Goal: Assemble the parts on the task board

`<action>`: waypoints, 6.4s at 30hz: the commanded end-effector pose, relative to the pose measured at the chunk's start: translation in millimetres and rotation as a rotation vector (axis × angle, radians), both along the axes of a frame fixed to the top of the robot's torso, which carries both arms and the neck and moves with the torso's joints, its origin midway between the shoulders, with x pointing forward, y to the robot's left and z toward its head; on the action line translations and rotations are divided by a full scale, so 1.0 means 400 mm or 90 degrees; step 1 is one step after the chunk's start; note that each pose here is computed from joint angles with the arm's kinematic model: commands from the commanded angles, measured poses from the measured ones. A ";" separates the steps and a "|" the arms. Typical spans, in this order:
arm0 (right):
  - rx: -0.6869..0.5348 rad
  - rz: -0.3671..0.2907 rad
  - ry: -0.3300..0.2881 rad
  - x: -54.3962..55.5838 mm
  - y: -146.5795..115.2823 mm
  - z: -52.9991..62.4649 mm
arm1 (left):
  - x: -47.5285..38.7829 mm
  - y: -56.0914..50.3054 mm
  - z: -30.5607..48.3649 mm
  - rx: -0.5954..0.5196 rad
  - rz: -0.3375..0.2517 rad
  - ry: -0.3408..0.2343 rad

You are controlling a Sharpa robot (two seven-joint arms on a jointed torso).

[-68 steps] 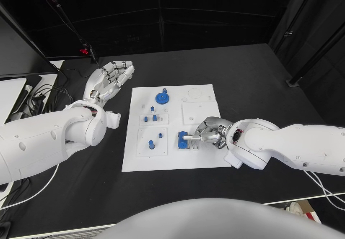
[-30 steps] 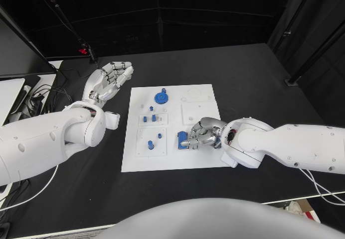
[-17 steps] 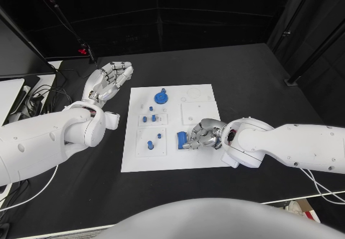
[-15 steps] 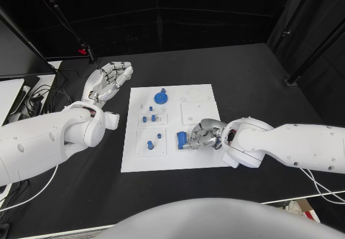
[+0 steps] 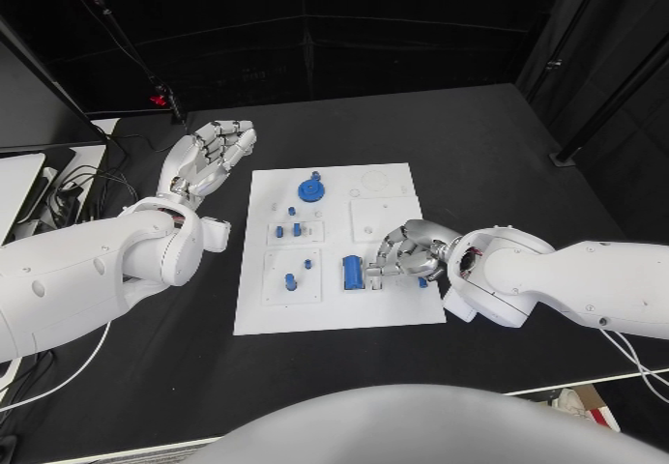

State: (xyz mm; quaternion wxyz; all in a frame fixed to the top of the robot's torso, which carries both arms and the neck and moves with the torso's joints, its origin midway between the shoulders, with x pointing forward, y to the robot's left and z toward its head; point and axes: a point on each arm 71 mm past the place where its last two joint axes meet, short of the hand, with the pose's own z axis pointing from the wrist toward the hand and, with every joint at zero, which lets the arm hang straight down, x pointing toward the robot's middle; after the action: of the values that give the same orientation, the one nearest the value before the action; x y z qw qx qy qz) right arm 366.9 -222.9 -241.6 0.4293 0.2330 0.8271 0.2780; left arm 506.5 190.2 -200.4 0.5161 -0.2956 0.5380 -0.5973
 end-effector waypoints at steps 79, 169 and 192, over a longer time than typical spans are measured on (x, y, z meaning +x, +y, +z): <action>-0.372 0.068 0.020 -0.009 -0.114 -0.036 | -0.008 0.007 0.012 -0.017 -0.012 -0.041; 0.156 -0.128 0.156 -0.007 -0.053 -0.044 | -0.005 0.002 0.009 -0.016 -0.014 -0.036; 0.089 -0.112 0.158 -0.007 -0.044 -0.051 | -0.005 0.000 0.009 -0.016 -0.015 -0.035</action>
State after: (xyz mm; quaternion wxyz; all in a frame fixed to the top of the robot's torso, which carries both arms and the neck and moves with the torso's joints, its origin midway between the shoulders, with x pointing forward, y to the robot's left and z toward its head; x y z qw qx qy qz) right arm 364.3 -241.0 -262.7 0.3218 0.3812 0.8210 0.2776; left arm 505.9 192.0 -202.0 0.5139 -0.2968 0.5393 -0.5974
